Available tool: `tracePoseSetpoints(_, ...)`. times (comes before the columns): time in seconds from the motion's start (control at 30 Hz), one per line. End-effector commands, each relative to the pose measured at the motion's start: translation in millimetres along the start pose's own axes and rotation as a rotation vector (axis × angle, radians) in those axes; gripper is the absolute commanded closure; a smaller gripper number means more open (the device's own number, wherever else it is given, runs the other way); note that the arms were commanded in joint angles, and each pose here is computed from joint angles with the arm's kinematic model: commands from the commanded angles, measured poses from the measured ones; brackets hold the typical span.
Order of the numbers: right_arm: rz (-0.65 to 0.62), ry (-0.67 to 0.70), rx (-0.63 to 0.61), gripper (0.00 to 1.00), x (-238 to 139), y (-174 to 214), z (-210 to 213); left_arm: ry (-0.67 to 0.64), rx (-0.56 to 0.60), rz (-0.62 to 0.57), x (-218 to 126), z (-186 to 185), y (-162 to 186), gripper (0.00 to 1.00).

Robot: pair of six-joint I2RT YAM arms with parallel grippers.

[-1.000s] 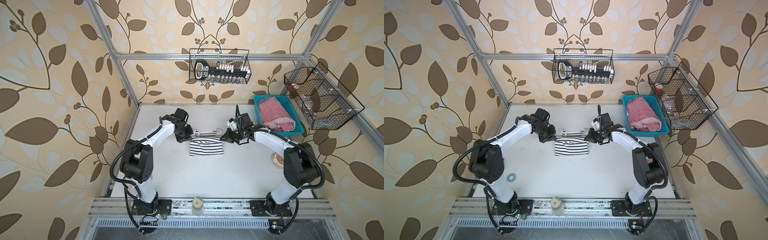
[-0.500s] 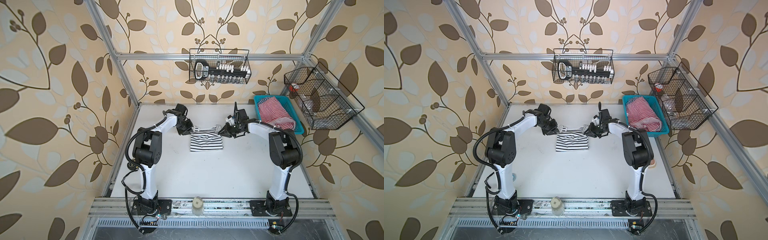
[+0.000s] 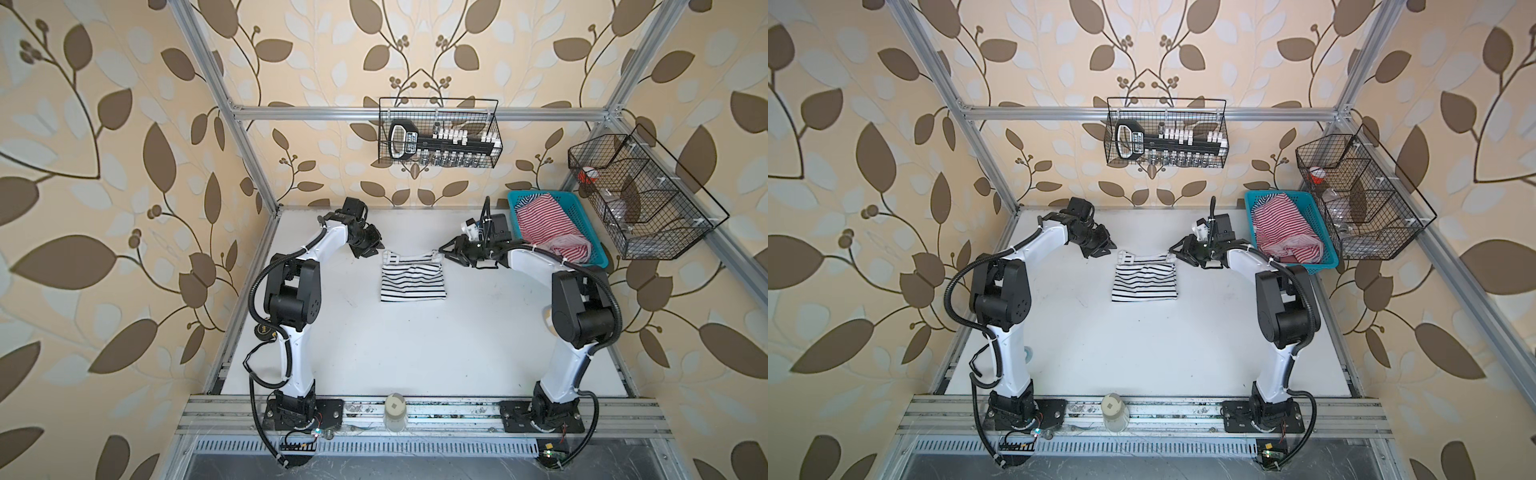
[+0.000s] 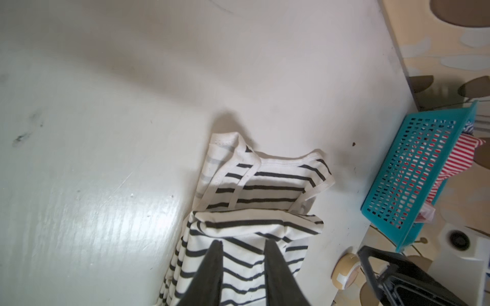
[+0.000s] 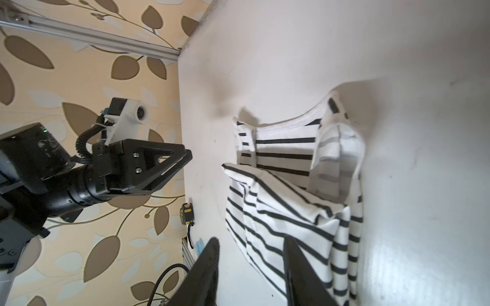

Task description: Fold and stack the tank tops

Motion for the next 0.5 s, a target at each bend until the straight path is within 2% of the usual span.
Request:
tracePoseSetpoints(0.0,0.059,-0.017,-0.060,0.72,6.5,23.9,15.5,0.059,0.065,0.048,-19.3,-16.6,38.4,0.79)
tracePoseSetpoints(0.1,0.109,-0.033,-0.072,0.89,22.4,39.5,19.5,0.044,0.074,0.098,-2.0,-8.9,59.9,0.87)
tracePoseSetpoints(0.17,0.136,-0.056,-0.069,0.94,35.2,47.7,21.3,0.035,0.069,0.131,11.0,-4.8,66.6,0.90)
tracePoseSetpoints(0.27,0.166,-0.086,-0.073,0.92,53.4,52.1,23.8,0.029,0.058,0.160,28.5,-0.5,66.7,0.94)
tracePoseSetpoints(0.4,0.203,-0.075,-0.044,0.78,72.7,56.7,6.4,-0.001,0.057,0.172,49.2,5.6,59.8,0.95)
tracePoseSetpoints(0.47,0.216,-0.061,-0.024,0.76,79.8,58.7,-7.3,-0.013,0.053,0.177,59.6,8.9,54.5,0.94)
Point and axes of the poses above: each gripper's point midway between its finger pads, its own x axis out along the fingers, its own z axis along the line the jaws close on, y = z × x, the point moved 1 cm from there along -x, back along the fingers, and after that the axes turned 14 degrees about -x, right-handed, at the moved point
